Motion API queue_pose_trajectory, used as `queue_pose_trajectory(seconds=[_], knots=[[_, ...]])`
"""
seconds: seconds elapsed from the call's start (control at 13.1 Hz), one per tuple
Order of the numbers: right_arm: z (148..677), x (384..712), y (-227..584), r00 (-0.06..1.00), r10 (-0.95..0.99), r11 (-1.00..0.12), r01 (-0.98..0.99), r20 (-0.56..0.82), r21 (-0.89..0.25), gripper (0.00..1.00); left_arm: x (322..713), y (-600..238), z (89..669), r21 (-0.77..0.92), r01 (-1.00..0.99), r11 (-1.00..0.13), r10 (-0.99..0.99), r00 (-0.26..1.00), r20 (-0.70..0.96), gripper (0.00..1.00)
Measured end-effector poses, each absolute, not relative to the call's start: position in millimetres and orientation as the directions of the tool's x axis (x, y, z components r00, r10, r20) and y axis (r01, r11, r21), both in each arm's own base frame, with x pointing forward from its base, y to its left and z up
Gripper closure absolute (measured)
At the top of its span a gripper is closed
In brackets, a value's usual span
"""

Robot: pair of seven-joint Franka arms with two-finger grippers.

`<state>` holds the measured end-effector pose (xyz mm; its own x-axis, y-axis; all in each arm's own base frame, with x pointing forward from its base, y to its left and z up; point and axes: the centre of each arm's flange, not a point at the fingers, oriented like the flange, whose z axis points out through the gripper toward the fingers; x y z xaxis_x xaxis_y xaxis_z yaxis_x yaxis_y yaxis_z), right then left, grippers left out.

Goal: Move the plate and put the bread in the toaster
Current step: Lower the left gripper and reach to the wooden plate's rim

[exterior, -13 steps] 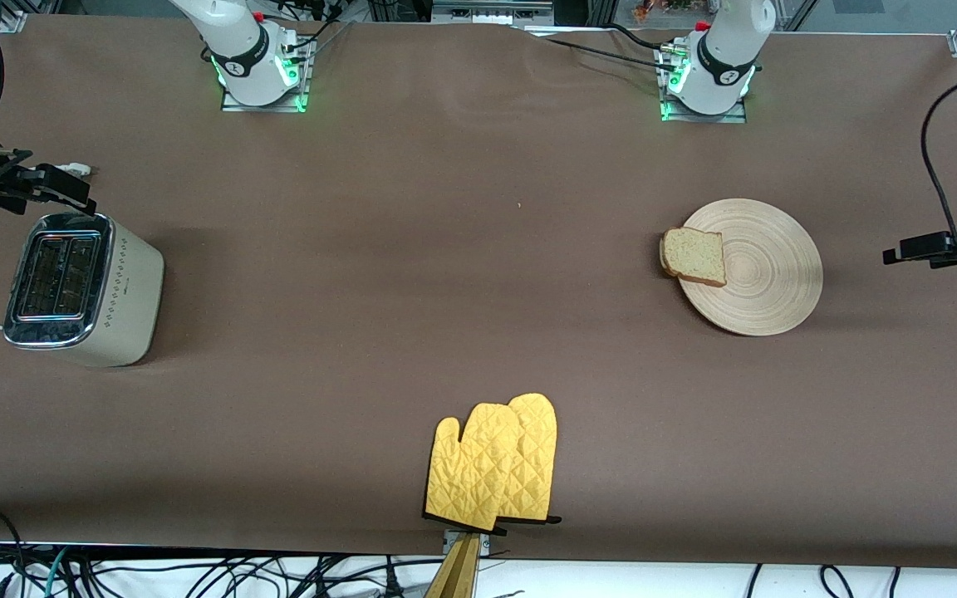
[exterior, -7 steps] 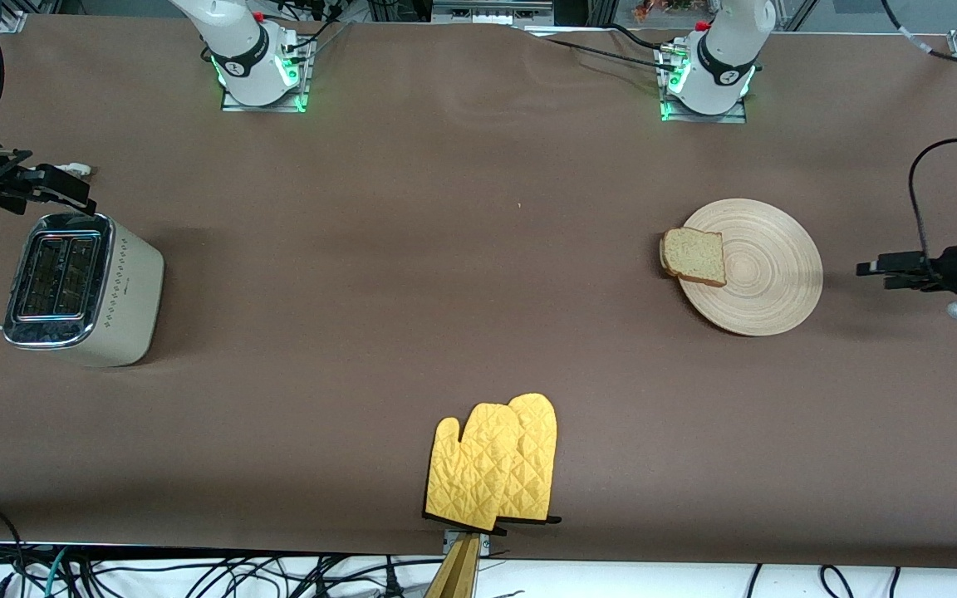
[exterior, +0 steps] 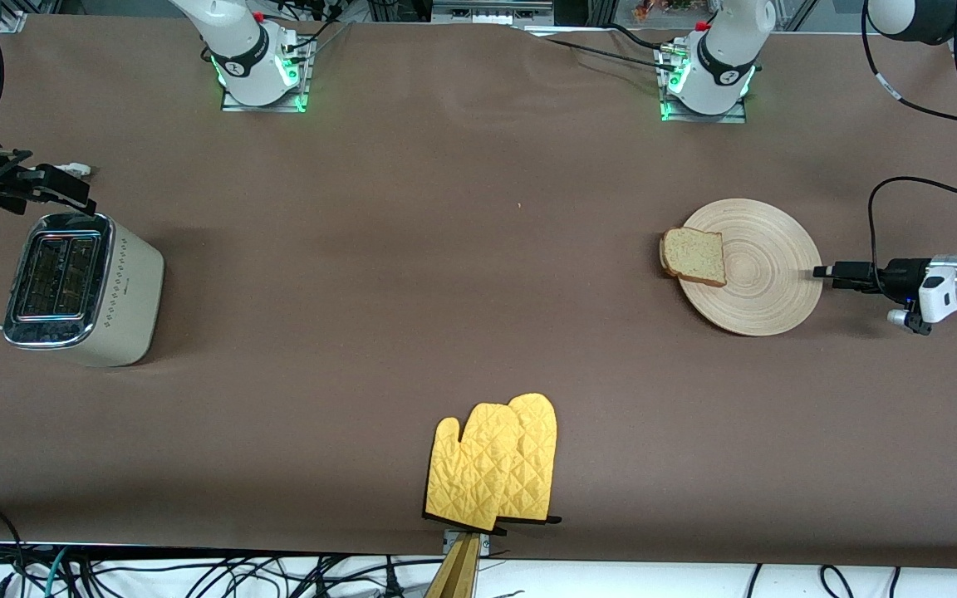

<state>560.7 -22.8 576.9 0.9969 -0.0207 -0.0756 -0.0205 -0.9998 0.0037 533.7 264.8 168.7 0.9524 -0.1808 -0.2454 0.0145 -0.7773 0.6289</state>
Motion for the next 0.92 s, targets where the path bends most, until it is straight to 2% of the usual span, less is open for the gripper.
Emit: queue_pose_trajectory(seconds=[0.23, 0.61, 0.69, 0.92], knots=[[576.7, 560.8, -23.4, 0.997, -0.022, -1.000, -0.022, -0.076, 0.001, 0.00, 521.0, 253.9, 159.1, 0.697, 0.074, -0.713, -0.154, 0.953, -0.259, 0.00], [576.4, 560.9, -23.1, 0.997, -0.022, -1.000, -0.023, -0.076, -0.002, 0.00, 498.4, 251.6, 141.8, 0.718, 0.125, -0.685, -0.138, 0.945, -0.295, 0.00], [576.4, 560.9, -23.0, 0.997, -0.022, -1.000, -0.023, -0.076, -0.002, 0.00, 495.9, 251.1, 139.7, 0.720, 0.130, -0.682, -0.137, 0.944, -0.300, 0.07], [576.4, 561.0, -22.1, 0.997, -0.021, -1.000, -0.021, -0.076, -0.003, 0.00, 490.3, 249.4, 131.0, 0.723, 0.145, -0.676, -0.137, 0.939, -0.317, 0.45]])
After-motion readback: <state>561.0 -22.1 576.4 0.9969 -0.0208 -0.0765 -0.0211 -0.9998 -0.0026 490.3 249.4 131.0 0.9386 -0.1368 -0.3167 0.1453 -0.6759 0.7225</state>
